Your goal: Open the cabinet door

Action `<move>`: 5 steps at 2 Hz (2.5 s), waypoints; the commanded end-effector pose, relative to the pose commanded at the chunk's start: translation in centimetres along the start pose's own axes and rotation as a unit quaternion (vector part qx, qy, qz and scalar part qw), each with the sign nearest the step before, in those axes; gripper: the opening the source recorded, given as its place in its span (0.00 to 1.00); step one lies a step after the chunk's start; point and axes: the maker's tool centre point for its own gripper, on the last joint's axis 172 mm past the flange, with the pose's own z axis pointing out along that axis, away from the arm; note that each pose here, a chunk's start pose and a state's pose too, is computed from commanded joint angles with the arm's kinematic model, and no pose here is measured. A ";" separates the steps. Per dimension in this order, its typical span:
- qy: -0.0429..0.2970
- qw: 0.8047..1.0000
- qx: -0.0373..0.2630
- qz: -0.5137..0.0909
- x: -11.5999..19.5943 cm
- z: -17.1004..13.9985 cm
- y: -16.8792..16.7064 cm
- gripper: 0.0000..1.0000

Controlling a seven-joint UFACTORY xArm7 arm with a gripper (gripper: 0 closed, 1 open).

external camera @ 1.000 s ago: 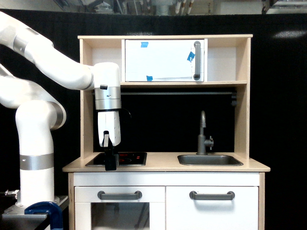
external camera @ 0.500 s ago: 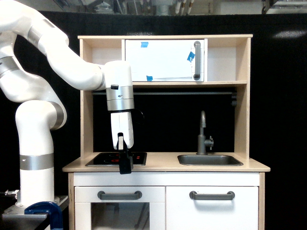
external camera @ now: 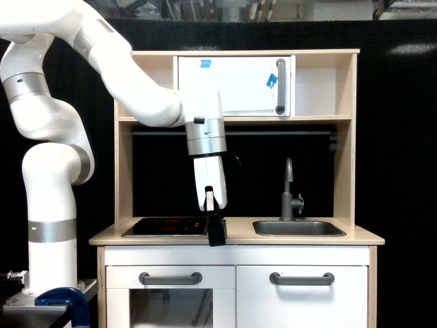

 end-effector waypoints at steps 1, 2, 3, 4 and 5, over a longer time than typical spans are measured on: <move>0.009 1.000 -0.010 0.013 6.3 0.4 -2.1 1.00; 0.024 0.998 0.021 -0.053 11.7 0.4 -2.4 1.00; -0.009 0.992 0.096 -0.077 13.5 0.9 -3.1 1.00; 0.014 0.980 0.161 -0.120 14.3 0.8 -4.8 1.00; -0.017 0.964 0.214 -0.155 14.6 1.6 -5.3 1.00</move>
